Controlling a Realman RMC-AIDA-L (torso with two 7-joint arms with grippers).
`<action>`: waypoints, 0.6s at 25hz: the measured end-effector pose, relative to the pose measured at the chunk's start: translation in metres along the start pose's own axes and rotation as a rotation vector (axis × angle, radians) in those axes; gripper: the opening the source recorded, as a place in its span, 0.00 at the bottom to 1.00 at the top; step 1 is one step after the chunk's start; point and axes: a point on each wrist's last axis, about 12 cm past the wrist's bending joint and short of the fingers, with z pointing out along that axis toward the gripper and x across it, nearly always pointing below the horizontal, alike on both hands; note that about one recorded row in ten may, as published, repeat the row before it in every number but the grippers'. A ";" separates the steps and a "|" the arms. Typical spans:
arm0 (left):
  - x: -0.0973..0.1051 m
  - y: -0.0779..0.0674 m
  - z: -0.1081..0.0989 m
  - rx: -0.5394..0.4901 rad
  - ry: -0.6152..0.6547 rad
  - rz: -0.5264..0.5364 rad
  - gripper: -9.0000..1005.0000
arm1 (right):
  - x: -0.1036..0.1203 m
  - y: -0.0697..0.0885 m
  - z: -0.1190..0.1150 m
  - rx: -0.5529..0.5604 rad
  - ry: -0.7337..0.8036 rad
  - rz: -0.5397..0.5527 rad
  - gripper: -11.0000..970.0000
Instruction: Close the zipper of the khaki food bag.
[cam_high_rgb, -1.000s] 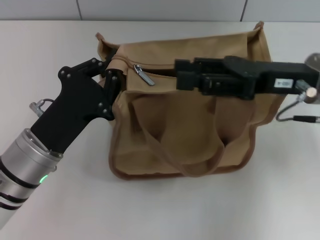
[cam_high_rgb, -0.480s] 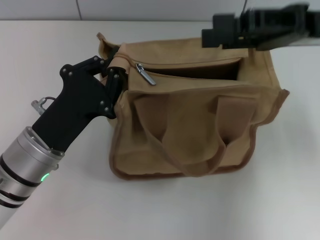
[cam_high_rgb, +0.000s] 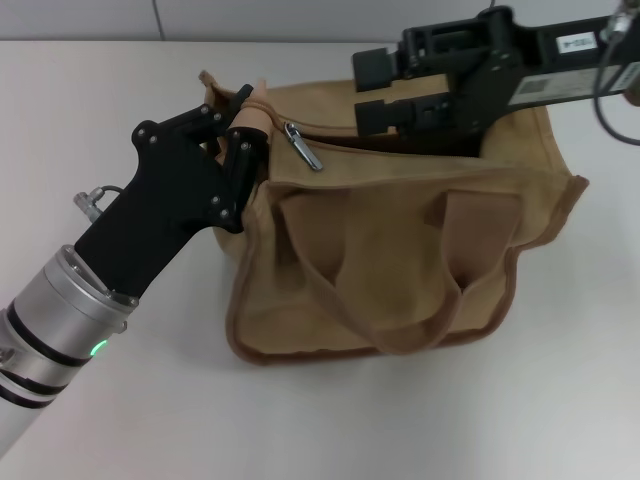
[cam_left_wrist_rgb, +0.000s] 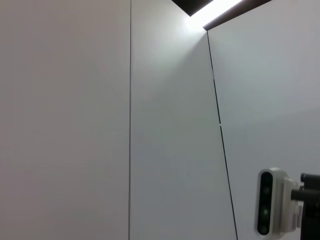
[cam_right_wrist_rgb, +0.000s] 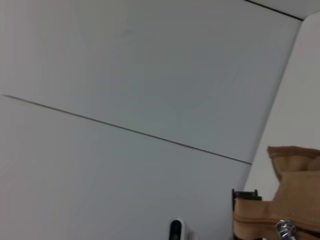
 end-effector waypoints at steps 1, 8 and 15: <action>0.000 0.000 0.001 0.002 -0.001 0.000 0.05 | -0.002 -0.002 0.005 0.017 -0.004 0.000 0.68; 0.000 0.000 0.001 0.004 -0.002 0.001 0.06 | -0.004 -0.006 0.017 0.064 0.025 -0.040 0.68; 0.000 0.000 0.004 0.007 -0.006 -0.002 0.06 | -0.005 -0.010 0.028 0.102 0.043 -0.095 0.68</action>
